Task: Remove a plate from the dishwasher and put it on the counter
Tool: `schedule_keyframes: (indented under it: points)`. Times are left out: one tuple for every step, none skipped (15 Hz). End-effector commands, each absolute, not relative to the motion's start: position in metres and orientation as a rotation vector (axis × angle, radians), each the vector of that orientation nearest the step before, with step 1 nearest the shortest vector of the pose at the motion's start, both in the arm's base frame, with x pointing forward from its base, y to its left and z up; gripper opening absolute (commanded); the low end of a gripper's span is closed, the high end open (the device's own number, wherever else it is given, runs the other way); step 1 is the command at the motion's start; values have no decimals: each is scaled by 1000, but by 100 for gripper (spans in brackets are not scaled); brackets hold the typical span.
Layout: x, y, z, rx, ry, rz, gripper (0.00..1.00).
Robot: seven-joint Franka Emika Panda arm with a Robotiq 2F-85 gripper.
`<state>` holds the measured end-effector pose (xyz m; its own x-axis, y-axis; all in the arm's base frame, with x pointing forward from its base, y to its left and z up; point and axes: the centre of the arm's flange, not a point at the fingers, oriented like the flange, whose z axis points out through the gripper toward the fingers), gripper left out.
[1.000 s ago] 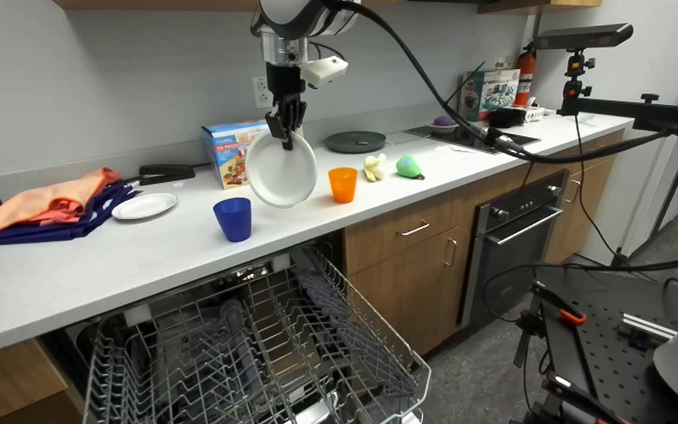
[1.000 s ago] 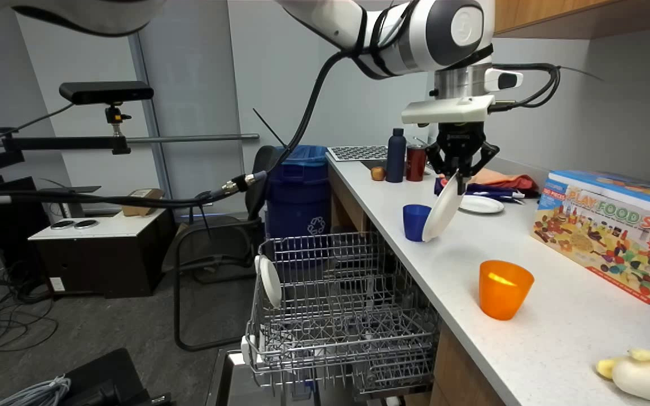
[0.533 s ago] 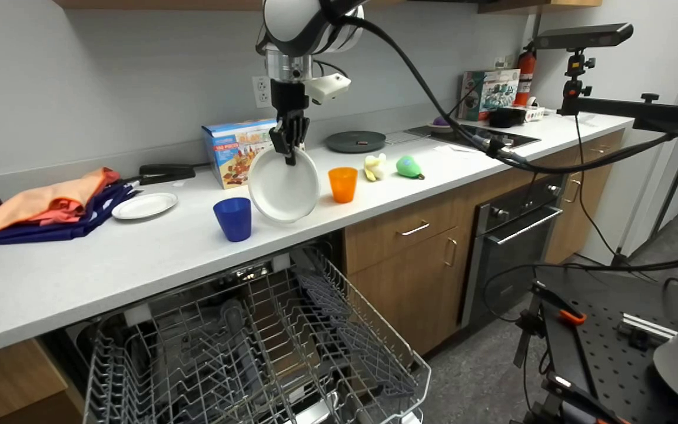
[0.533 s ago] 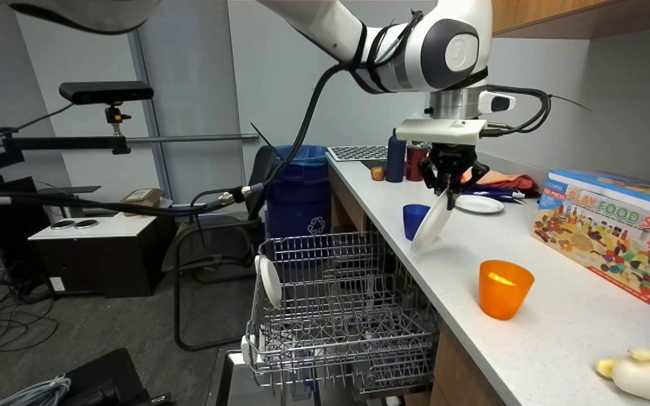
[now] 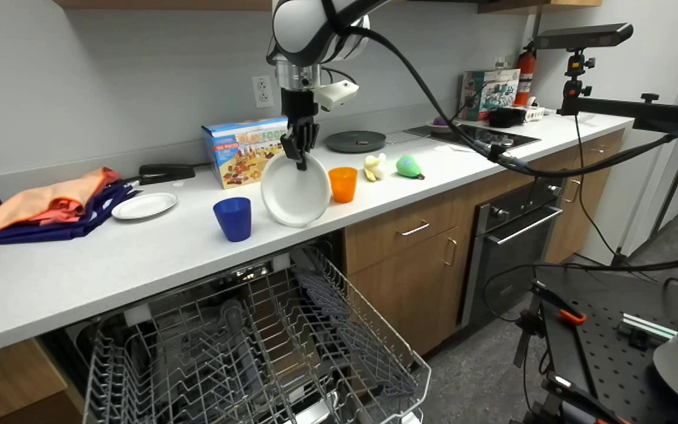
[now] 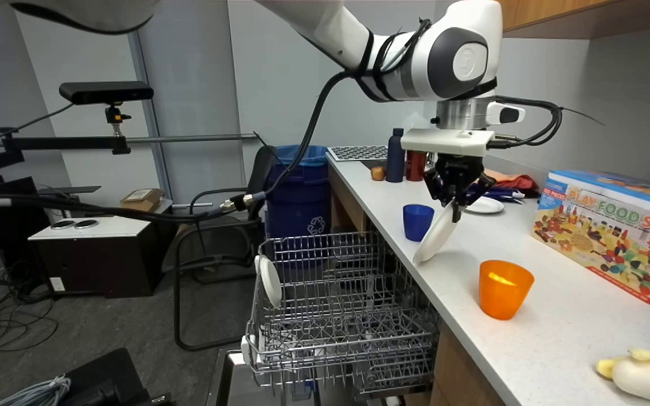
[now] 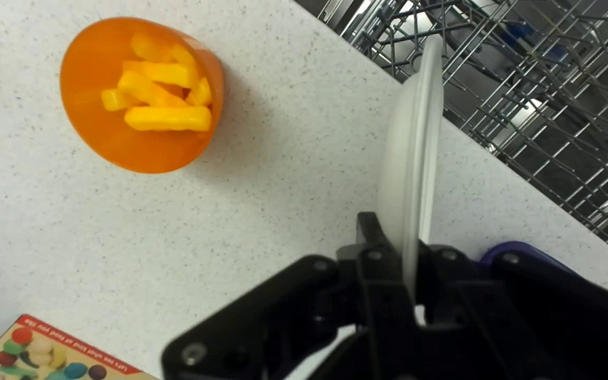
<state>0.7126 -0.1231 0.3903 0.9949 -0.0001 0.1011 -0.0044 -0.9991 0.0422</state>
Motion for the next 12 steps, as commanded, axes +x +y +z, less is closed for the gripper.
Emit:
schedule_keyframes:
  points:
    - [707, -128, 391, 3082, -44, 178, 2]
    - [707, -128, 390, 3080, -48, 181, 2]
    - [708, -128, 389, 3077, -61, 188, 2]
    - [709, -127, 388, 3074, -75, 190, 2]
    - [710, -127, 386, 3068, -89, 196, 2]
    - [710, -127, 386, 3062, -110, 204, 2]
    - [711, -127, 385, 3058, -134, 213, 2]
    - [712, -127, 385, 3057, -151, 216, 2]
    - [712, -126, 384, 3054, -168, 223, 23]
    - [712, -126, 384, 3051, -183, 225, 33]
    - [713, -126, 384, 3049, -197, 227, 39]
    - [714, -126, 383, 3045, -212, 226, 46]
